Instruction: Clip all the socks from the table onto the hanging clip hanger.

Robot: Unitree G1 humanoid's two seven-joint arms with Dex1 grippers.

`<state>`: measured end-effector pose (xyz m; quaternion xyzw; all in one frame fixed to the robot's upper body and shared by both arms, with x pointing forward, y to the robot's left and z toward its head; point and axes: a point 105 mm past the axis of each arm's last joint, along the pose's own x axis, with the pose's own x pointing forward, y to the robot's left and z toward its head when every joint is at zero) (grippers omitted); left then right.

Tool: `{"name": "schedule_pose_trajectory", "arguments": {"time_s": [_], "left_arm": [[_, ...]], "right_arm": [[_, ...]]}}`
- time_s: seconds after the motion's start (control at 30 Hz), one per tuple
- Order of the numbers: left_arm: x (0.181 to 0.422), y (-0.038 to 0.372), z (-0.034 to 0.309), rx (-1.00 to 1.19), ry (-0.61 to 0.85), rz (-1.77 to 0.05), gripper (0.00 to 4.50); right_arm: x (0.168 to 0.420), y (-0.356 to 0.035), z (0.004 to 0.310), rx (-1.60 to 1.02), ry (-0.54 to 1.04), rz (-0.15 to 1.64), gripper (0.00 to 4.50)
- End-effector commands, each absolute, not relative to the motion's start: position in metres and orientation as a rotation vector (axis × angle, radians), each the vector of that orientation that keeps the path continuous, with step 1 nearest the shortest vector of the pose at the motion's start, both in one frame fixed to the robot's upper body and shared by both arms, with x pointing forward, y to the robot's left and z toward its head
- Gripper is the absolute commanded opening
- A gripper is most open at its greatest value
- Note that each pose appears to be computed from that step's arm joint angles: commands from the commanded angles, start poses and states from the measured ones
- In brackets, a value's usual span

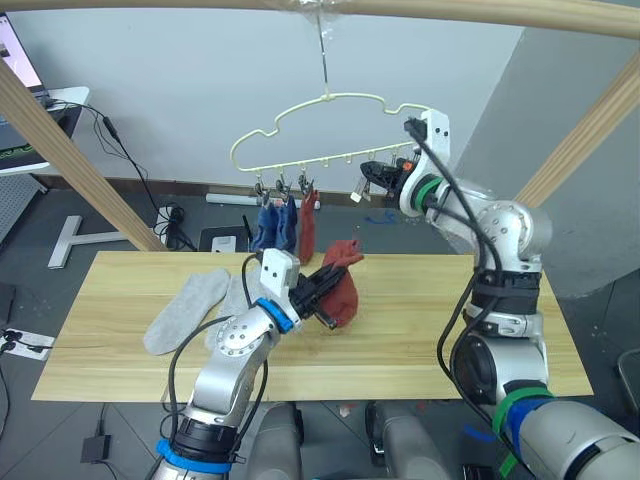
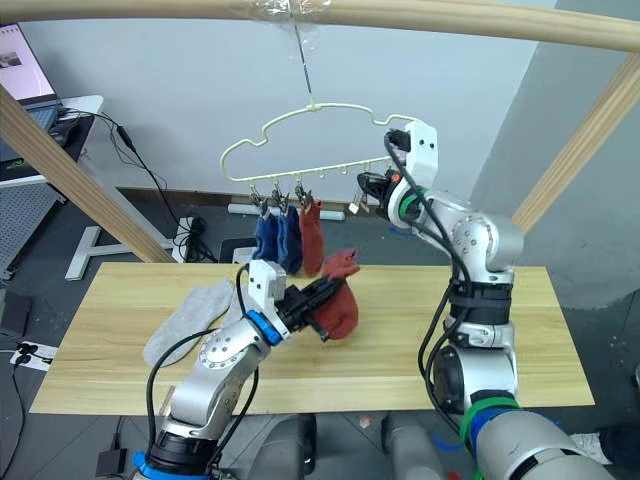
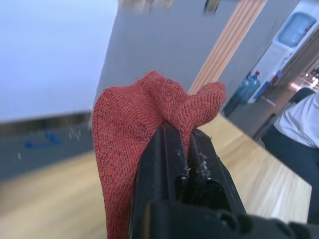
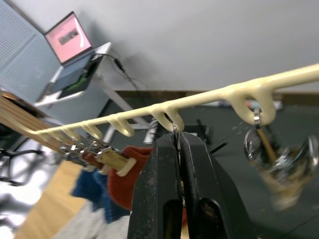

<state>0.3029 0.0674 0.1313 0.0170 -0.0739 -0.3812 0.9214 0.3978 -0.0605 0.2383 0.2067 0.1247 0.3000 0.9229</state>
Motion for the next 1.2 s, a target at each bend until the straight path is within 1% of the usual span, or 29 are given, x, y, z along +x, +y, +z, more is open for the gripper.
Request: {"name": "schedule_pose_trajectory", "arguments": {"time_s": [0.03, 0.17, 0.47, 0.8, 0.83, 0.87, 0.9, 0.97, 1.07, 1.13, 1.17, 1.2], "left_arm": [[0.305, 0.061, 0.161, 0.031, -0.264, -0.757, 0.03], [0.307, 0.060, 0.170, 0.015, -0.290, -0.742, 0.03], [0.313, 0.062, 0.171, 0.023, -0.291, -0.745, 0.03], [0.321, 0.059, 0.177, 0.028, -0.318, -0.744, 0.03], [0.321, 0.059, 0.177, 0.029, -0.318, -0.745, 0.00], [0.321, 0.059, 0.177, 0.030, -0.318, -0.747, 0.00], [0.321, 0.059, 0.176, 0.030, -0.318, -0.748, 0.00], [0.320, 0.059, 0.175, 0.030, -0.315, -0.751, 0.00], [0.318, 0.058, 0.173, 0.038, -0.308, -0.757, 0.00], [0.320, 0.058, 0.169, 0.059, -0.294, -0.752, 0.00], [0.321, 0.059, 0.167, 0.063, -0.284, -0.745, 0.00], [0.323, 0.060, 0.165, 0.065, -0.275, -0.735, 0.00]], "right_arm": [[0.401, -0.070, 0.230, 0.518, 0.356, 0.580, 0.00], [0.402, -0.070, 0.232, 0.577, 0.392, 0.577, 0.00], [0.392, -0.062, 0.231, 0.662, 0.498, 0.626, 0.00], [0.386, -0.059, 0.232, 0.684, 0.528, 0.654, 0.00], [0.386, -0.059, 0.233, 0.687, 0.527, 0.660, 0.51], [0.386, -0.059, 0.234, 0.690, 0.526, 0.665, 0.74], [0.386, -0.058, 0.235, 0.693, 0.525, 0.668, 1.09], [0.386, -0.060, 0.238, 0.701, 0.516, 0.677, 1.92], [0.383, -0.063, 0.245, 0.715, 0.498, 0.712, 3.03], [0.377, -0.066, 0.253, 0.706, 0.476, 0.771, 3.61], [0.374, -0.068, 0.257, 0.689, 0.459, 0.795, 4.08], [0.370, -0.070, 0.261, 0.657, 0.436, 0.824, 4.33]]}}
